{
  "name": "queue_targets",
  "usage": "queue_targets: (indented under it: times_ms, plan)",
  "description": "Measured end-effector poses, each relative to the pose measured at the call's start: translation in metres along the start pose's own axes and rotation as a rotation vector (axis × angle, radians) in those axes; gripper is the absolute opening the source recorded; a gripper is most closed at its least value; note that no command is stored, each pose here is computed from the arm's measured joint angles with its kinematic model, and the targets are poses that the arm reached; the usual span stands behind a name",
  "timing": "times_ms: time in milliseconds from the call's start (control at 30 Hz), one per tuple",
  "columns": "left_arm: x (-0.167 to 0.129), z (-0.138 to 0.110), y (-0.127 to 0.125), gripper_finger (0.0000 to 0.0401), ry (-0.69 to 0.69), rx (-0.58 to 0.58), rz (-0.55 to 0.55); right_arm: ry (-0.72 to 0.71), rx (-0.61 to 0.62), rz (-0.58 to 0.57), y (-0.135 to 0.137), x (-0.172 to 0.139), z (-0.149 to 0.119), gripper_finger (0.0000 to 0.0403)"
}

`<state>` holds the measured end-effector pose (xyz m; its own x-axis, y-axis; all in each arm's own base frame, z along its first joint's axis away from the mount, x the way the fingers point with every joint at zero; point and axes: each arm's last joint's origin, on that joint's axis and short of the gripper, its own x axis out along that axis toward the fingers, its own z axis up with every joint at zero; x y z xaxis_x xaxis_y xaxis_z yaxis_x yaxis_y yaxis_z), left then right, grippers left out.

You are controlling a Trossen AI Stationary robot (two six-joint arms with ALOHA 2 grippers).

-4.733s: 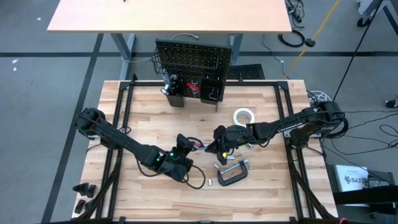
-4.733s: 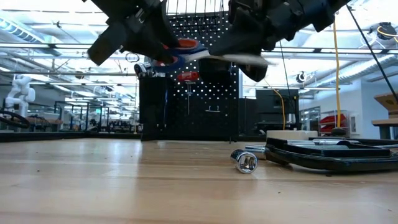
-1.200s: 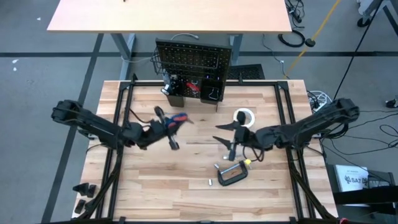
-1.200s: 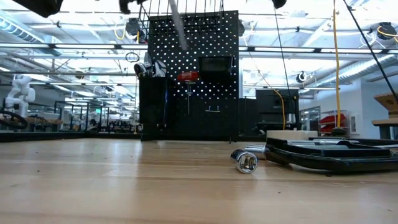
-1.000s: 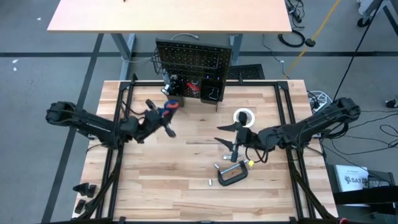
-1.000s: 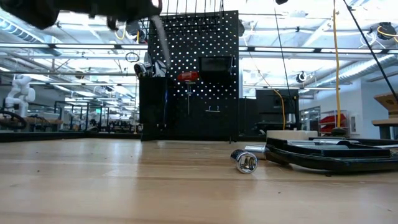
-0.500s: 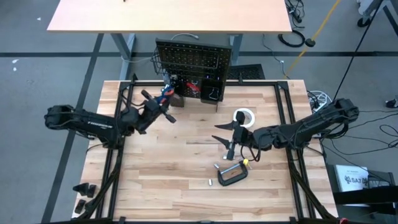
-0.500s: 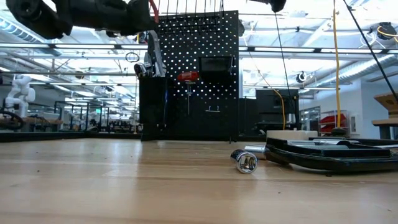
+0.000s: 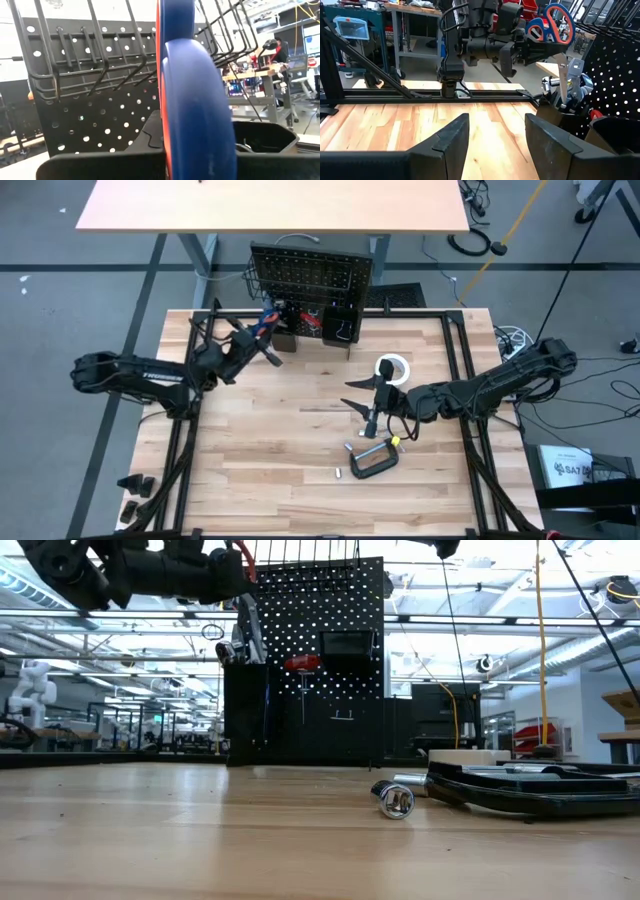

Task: Hang tools onto peg board
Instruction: Put the blue scissors into the left black bin on the peg board

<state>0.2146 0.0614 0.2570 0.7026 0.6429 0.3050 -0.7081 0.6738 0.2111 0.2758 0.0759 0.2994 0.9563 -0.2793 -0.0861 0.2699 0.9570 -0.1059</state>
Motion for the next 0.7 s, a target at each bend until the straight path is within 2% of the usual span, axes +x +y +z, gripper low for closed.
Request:
queue_targets:
  times_ms: [367, 700]
  plan:
    - [0.012, -0.031, -0.007, 0.0013, 0.086, 0.004, -0.011, -0.002, 0.002, 0.002, 0.0, 0.0, 0.0, 0.018]
    - [0.023, -0.049, 0.005, 0.0021, 0.142, -0.129, 0.057, -0.002, 0.002, 0.002, 0.0, 0.0, 0.0, 0.018]
